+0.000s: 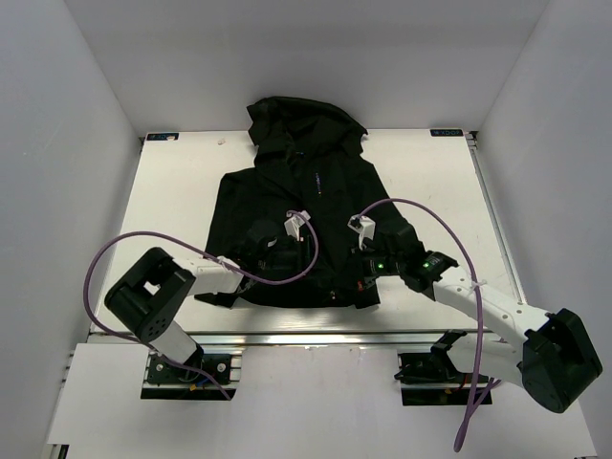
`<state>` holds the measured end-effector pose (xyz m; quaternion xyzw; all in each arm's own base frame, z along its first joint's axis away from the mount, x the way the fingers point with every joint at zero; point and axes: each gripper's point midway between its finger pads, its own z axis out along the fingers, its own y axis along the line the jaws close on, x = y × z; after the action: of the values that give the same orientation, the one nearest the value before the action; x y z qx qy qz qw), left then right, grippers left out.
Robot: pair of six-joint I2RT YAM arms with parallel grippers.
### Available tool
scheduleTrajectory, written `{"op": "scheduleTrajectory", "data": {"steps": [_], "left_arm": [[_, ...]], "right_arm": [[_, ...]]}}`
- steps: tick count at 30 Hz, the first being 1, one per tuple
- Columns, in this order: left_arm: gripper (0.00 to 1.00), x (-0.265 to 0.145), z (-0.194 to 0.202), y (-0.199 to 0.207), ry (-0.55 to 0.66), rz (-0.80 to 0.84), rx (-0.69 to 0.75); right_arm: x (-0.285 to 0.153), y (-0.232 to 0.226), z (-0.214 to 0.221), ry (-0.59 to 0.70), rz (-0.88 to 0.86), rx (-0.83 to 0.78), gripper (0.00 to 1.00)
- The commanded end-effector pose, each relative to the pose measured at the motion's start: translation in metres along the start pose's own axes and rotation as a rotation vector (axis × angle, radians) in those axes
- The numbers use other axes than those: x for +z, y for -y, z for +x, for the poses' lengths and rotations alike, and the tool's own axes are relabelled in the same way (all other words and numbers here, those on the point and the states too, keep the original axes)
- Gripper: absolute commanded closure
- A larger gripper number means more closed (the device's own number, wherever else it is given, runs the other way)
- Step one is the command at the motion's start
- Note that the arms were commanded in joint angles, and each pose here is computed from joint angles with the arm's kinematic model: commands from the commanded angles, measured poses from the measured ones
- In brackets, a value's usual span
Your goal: Zip up the jacket
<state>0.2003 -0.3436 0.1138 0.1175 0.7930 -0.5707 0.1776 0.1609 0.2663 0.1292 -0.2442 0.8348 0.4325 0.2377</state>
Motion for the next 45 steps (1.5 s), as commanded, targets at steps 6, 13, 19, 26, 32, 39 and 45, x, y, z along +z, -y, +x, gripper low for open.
{"op": "scheduleTrajectory", "data": {"steps": [6, 13, 19, 26, 32, 39, 45], "left_arm": [[0.59, 0.008, -0.007, 0.015, 0.011, 0.062, 0.026], [0.6, 0.008, -0.014, 0.034, 0.038, 0.166, 0.05], [1.0, 0.01, -0.013, 0.034, 0.034, 0.179, 0.036], [1.0, 0.003, -0.015, 0.022, 0.079, 0.086, 0.059], [1.0, -0.017, -0.028, 0.004, 0.169, -0.156, 0.105], [1.0, -0.014, -0.019, 0.003, 0.129, -0.179, 0.112], [1.0, -0.012, -0.018, 0.011, 0.139, -0.144, 0.122]], "right_arm": [[-0.007, -0.021, -0.016, 0.064, -0.083, -0.057, 1.0], [-0.005, -0.022, -0.01, 0.042, -0.099, -0.044, 1.0], [-0.006, -0.016, -0.014, 0.06, -0.057, -0.033, 1.0], [-0.012, 0.001, -0.014, 0.079, 0.052, 0.019, 1.0], [-0.018, 0.022, -0.002, 0.086, 0.172, 0.077, 1.0], [-0.008, 0.024, 0.006, 0.049, 0.14, 0.096, 1.0], [-0.003, 0.003, 0.008, 0.038, -0.009, 0.038, 0.41]]}}
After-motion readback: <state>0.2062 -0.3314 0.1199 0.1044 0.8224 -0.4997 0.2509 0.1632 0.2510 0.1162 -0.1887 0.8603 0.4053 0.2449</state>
